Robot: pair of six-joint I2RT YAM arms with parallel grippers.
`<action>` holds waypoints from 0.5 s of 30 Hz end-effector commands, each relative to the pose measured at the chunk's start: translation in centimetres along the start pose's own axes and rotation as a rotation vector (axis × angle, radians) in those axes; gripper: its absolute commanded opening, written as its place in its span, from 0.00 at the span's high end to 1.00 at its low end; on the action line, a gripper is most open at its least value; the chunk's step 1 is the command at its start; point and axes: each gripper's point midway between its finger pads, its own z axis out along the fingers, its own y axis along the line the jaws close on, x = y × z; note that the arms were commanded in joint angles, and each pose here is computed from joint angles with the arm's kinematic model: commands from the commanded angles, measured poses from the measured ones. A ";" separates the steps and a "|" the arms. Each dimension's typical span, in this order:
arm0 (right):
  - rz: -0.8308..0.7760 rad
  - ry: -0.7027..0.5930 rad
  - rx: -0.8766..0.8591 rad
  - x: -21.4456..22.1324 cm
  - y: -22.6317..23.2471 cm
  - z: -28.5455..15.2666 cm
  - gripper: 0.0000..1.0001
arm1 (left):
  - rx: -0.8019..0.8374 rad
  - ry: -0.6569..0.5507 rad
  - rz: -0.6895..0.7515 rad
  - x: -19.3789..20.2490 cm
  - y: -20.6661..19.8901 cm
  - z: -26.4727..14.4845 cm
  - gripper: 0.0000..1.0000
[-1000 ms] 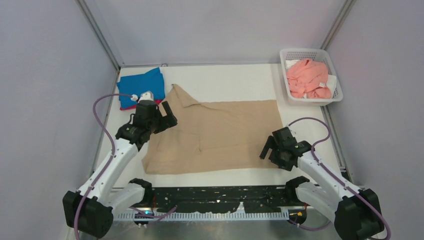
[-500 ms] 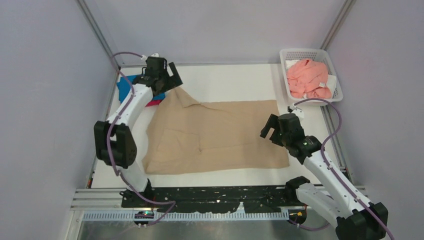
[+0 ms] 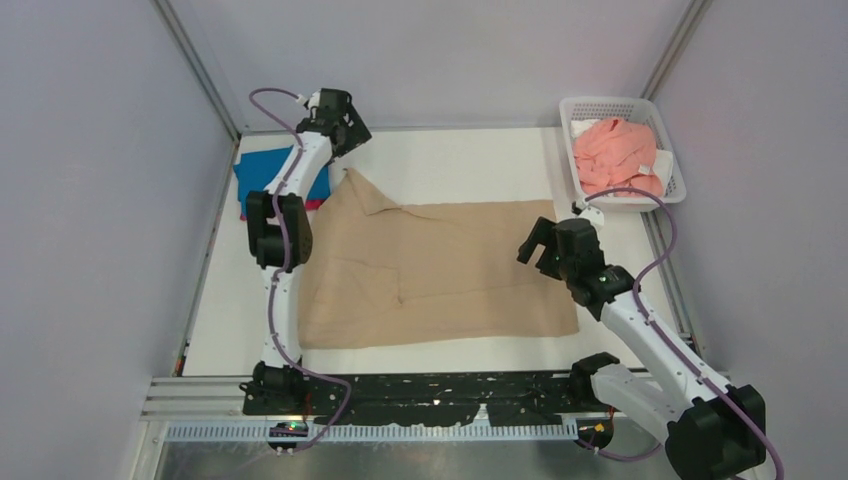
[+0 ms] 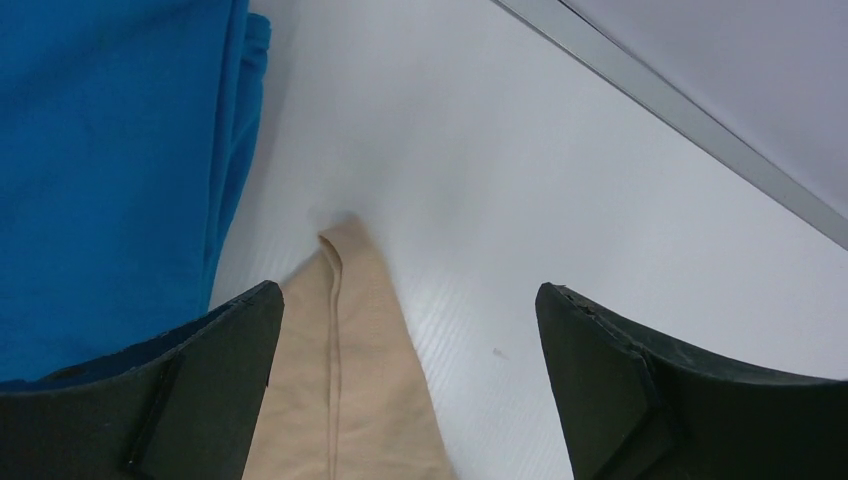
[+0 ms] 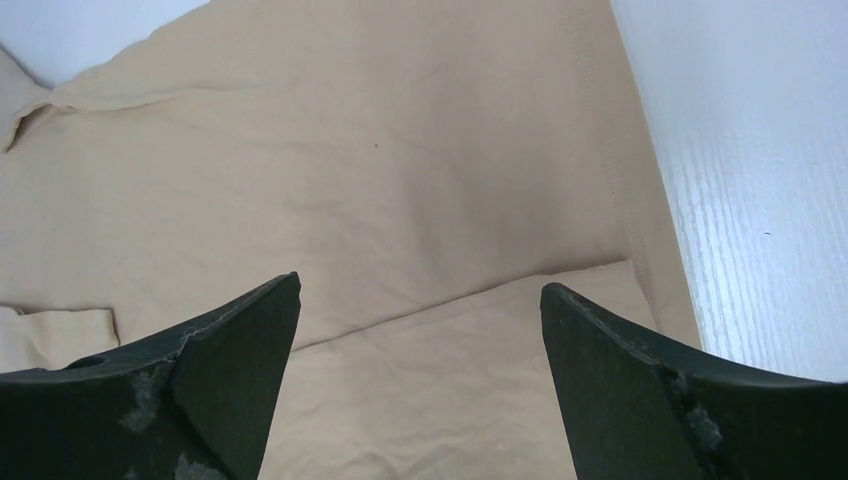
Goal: Fold and stack the t-shirts
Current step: Grab the side of the flattened tshirt furthest away from the robot with both arms
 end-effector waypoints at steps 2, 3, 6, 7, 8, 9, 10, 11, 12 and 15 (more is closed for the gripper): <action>0.034 -0.089 -0.001 -1.6 -0.4 -0.3 0.05 | -0.057 -0.084 -0.107 -1.5 0.9 1.0 0.01; 0.037 -0.099 -0.004 -1.8 -0.4 -0.5 0.05 | -0.065 -0.081 -0.123 -1.3 1.0 1.4 0.01; 0.045 -0.119 0.003 -2.1 -0.7 -0.8 0.05 | -0.043 -0.066 -0.160 -0.6 0.9 2.4 0.01; 0.049 -0.126 0.003 -2.2 -0.7 -0.9 0.05 | -0.027 -0.063 -0.173 -0.4 0.6 2.8 0.01; 0.053 -0.127 0.004 -2.2 -0.7 -0.9 0.05 | -0.007 -0.061 -0.190 -0.3 0.2 3.1 0.01; 0.056 -0.130 0.002 -2.2 -0.7 -0.9 0.05 | 0.017 -0.062 -0.202 -0.3 -0.3 3.5 0.01; 0.060 -0.130 0.002 -2.2 -0.7 -0.9 0.05 | 0.025 -0.053 -0.213 0.0 -0.5 3.8 0.01; 0.062 -0.131 0.002 -2.2 -0.7 -1.0 0.05 | 0.020 -0.045 -0.227 0.3 -0.4 4.2 0.01; 0.064 -0.130 0.002 -2.2 -0.7 -0.9 0.05 | 0.012 -0.038 -0.238 0.5 -0.3 4.3 0.01; 0.067 -0.131 0.007 -2.2 -0.9 -0.9 0.05 | -0.035 -0.028 -0.298 0.8 0.8 4.4 0.01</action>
